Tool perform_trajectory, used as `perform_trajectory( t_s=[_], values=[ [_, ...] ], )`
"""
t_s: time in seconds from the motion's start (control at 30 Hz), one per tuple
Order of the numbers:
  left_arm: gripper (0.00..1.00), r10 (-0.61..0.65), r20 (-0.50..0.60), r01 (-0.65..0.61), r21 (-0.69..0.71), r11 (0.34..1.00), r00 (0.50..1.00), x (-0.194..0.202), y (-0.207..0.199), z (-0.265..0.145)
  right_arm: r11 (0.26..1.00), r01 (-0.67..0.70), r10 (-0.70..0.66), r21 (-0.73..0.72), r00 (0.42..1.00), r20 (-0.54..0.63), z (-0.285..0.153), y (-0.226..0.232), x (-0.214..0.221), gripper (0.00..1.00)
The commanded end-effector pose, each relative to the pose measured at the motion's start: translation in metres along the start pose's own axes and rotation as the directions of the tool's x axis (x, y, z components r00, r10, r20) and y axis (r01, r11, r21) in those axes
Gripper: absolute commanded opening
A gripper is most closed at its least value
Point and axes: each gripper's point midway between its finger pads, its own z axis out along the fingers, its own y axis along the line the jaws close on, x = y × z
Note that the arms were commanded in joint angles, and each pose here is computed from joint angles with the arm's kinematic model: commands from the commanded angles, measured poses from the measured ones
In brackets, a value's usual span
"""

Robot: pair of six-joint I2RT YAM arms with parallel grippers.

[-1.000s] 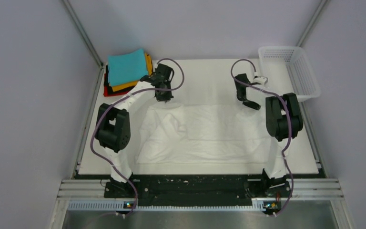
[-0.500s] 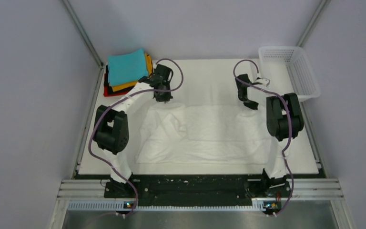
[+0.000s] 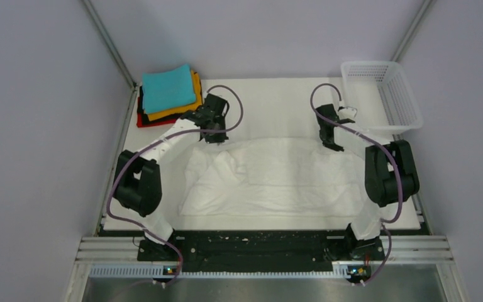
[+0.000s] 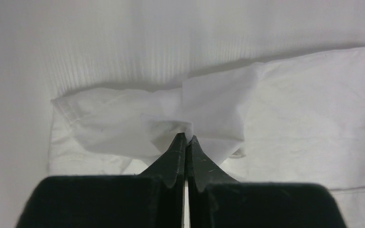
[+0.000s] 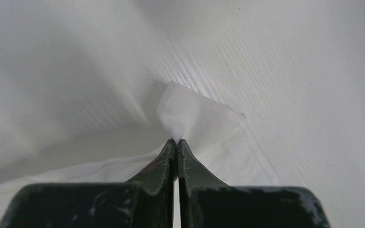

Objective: Fold and stack the t-shirts
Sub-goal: Fold the other side of the tshirt into a rectangle

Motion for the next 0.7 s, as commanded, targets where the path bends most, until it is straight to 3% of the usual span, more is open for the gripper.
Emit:
perform_trajectory(
  t_s=[0.0, 0.4, 0.67],
  values=[
    [0.0, 0.001, 0.089, -0.003, 0.025, 1.0, 0.996, -0.008, -0.003, -0.028, 0.995, 0.04, -0.033, -0.093, 0.997, 0.075, -0.034, 0.002, -0.01, 0.0],
    [0.0, 0.019, 0.126, -0.023, 0.028, 0.999, 0.992, 0.028, 0.014, -0.062, 0.99, 0.057, -0.042, -0.129, 0.992, 0.117, -0.08, -0.044, -0.004, 0.0],
    [0.0, 0.006, 0.132, -0.008, 0.012, 1.0, 0.991, 0.052, 0.028, -0.078, 0.982, 0.065, -0.051, -0.178, 0.996, 0.078, -0.092, -0.054, 0.016, 0.0]
  ],
)
